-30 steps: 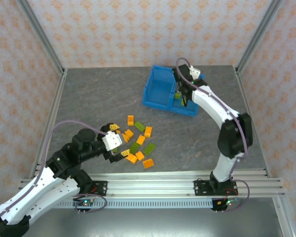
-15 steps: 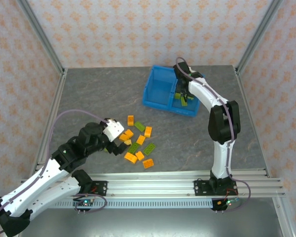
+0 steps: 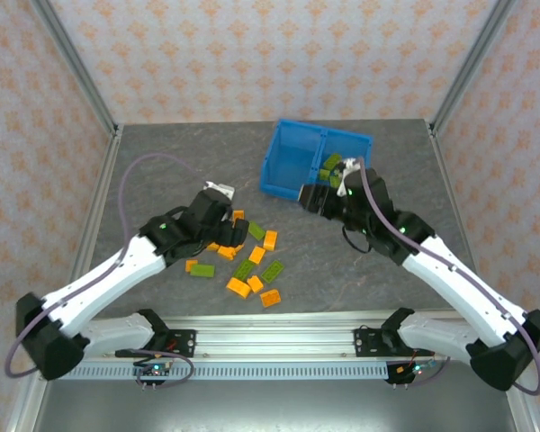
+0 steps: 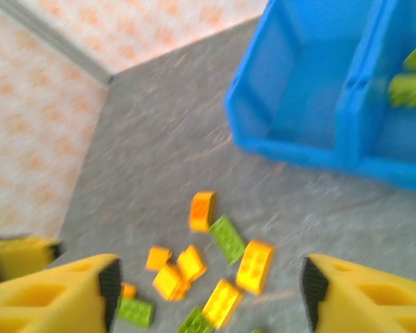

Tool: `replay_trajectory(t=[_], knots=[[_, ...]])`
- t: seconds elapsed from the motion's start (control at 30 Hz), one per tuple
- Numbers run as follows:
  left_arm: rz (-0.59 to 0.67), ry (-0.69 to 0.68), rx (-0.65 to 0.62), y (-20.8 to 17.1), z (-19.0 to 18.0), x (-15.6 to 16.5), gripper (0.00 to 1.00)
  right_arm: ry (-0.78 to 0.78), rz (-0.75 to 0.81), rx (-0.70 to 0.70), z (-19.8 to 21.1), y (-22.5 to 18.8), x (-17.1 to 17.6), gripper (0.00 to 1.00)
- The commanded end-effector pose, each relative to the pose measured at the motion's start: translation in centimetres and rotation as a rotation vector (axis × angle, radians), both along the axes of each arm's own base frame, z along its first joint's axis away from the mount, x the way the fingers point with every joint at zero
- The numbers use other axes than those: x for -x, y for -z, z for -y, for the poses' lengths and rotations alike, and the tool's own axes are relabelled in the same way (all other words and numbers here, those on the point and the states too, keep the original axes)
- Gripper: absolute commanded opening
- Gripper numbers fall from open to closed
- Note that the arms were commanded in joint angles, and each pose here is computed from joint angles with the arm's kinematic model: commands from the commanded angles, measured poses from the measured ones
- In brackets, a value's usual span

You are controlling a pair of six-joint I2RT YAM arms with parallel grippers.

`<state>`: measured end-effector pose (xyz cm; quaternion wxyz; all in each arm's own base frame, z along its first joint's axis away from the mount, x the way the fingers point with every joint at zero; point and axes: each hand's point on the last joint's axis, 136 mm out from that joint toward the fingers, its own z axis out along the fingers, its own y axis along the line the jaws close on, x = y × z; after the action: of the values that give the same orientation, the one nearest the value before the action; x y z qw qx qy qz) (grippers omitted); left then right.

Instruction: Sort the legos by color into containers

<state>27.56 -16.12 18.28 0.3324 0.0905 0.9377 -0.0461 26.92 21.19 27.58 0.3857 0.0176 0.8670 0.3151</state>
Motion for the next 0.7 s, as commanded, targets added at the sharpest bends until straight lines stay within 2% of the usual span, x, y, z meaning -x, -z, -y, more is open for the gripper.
replay_trajectory(t=[0.0, 0.07, 0.17, 0.33, 0.53, 0.67], knots=[[-0.125, -0.22, 0.017, 3.3, -1.0, -1.7, 0.81, -0.107, -0.095, -0.105, -2.2, 2.1, 2.3, 0.83], [-0.174, -0.269, 0.064, 5.1, -0.5, -3.3, 0.77, -0.125, -0.106, -0.119, -2.2, 2.3, 3.2, 0.88], [-0.208, -0.307, 0.086, 7.5, -0.2, -5.3, 0.71, -0.133, -0.123, -0.115, -1.9, 2.4, 4.0, 0.88], [-0.229, -0.278, 0.065, 9.8, 1.3, -7.8, 0.71, -0.223, -0.157, -0.082, -2.5, 3.6, 5.5, 0.87], [-0.204, -0.307, 0.041, 10.8, 1.3, -10.2, 0.73, -0.257, -0.228, -0.031, -2.1, 6.0, 6.8, 0.85], [-0.213, -0.299, 0.003, 12.1, 1.1, -11.4, 0.65, -0.243, -0.249, -0.024, -1.9, 6.6, 6.9, 0.83]])
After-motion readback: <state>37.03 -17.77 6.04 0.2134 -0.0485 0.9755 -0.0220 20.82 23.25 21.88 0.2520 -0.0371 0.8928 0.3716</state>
